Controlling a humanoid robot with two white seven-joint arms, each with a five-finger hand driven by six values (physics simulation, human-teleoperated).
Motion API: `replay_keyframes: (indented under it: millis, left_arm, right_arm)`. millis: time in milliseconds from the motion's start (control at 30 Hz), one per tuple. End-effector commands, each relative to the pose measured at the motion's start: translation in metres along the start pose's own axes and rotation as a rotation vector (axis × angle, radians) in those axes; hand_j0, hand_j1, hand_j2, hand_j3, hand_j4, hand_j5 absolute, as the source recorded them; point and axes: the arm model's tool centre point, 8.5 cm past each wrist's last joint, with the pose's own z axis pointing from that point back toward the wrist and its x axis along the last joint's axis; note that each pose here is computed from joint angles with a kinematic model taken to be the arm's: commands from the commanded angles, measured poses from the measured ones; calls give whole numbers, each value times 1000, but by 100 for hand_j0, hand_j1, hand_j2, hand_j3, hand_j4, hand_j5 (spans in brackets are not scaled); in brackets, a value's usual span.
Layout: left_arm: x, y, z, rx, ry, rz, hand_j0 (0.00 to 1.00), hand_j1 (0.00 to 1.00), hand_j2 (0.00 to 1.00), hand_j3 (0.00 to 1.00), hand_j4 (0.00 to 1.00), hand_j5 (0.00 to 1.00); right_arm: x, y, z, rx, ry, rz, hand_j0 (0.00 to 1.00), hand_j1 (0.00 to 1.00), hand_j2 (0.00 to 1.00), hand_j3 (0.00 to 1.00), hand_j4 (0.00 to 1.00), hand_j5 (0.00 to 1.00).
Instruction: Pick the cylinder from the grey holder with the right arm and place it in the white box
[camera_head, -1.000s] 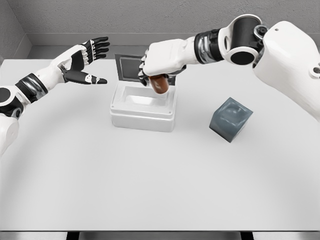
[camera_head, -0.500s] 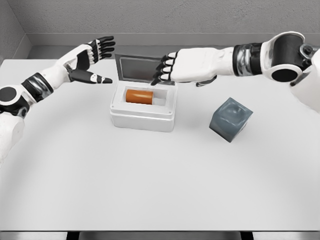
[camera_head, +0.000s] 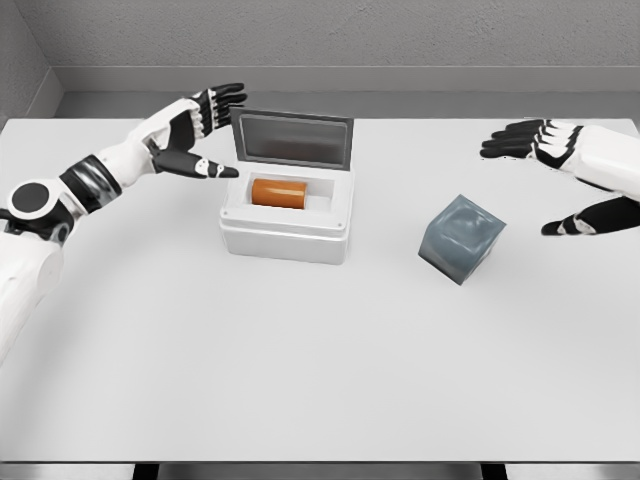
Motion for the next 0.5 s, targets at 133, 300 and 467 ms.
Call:
replay_keyframes:
  millis: [133, 300, 467]
  left_arm:
    - [16, -9, -2, -33, -47, -21, 100, 100, 100, 100, 100, 100]
    - [16, -6, 10, -30, -37, -36, 100, 100, 100, 100, 100, 100]
    - [19, 17, 33, 5, 7, -80, 100, 100, 100, 100, 100, 100]
  right_arm:
    - [1, 1, 3, -176, -35, -64, 100, 100, 100, 100, 100, 100]
    - [-1, 60, -1, -175, -24, -208, 100, 100, 100, 100, 100, 100]
    - [-1, 60, 0, -181, -23, -211, 100, 100, 100, 100, 100, 100]
